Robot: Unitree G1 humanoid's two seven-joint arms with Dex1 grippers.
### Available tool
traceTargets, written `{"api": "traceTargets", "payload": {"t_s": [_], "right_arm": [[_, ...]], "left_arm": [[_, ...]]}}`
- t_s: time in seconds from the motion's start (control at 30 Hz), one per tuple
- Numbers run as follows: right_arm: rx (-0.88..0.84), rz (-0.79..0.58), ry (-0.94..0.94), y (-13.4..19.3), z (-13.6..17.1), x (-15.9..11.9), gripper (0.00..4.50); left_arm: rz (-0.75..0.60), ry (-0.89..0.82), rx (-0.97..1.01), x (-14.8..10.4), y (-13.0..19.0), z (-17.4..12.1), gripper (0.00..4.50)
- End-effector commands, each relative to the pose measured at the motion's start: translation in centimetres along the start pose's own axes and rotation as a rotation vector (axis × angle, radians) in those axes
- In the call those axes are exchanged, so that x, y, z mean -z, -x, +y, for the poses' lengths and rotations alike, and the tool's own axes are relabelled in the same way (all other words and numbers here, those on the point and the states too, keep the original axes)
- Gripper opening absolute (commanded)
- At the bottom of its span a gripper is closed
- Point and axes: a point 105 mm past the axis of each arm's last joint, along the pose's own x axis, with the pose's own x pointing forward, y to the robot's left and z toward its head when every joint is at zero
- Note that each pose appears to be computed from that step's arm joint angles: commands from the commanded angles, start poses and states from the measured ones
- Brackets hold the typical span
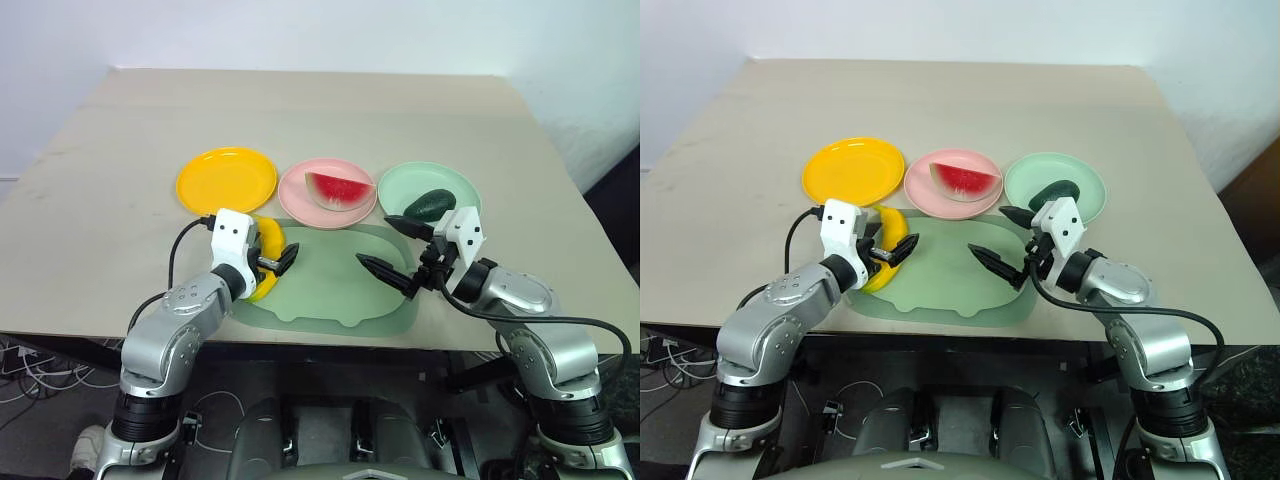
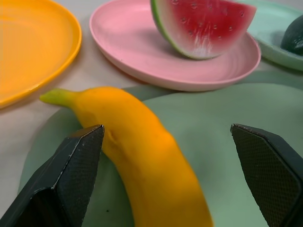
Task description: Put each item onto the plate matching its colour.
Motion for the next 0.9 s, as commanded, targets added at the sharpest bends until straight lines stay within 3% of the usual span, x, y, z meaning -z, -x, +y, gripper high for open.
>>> {"api": "traceTargets", "payload": {"t_s": [0.03, 0.17, 0.37, 0.63, 0.67, 0.8, 0.9], "right_arm": [[0.023, -0.01, 0.039, 0.6, -0.5, -0.4, 4.46], [0.042, -0.012, 0.044, 0.9, -0.8, 0.0, 4.46], [0.049, -0.003, 0.06, 0.8, -1.3, 0.4, 4.46], [0.062, 0.01, 0.078, 0.7, -1.8, 1.1, 4.5], [0.062, 0.01, 0.08, 0.7, -1.8, 1.1, 4.5], [0.05, -0.013, 0.067, 0.3, -1.6, 1.0, 4.5], [0.038, -0.016, 0.067, -0.1, -1.4, 1.1, 4.5]], "left_arm": [[0.04, 0.014, -0.054, -0.3, 0.0, 0.3, 4.5], [0.139, 0.038, -0.115, 1.1, 0.1, 1.3, 4.5], [0.184, 0.089, -0.06, 0.7, -0.5, 0.6, 4.5], [0.198, 0.11, -0.038, 0.2, -0.3, 0.6, 1.92], [0.194, 0.104, -0.038, 0.0, -0.2, 0.6, 1.89], [-0.06, -0.031, -0.034, -5.0, -0.1, 0.9, 1.89], [-0.136, -0.048, -0.09, -6.5, -0.3, 2.2, 1.89]]}}
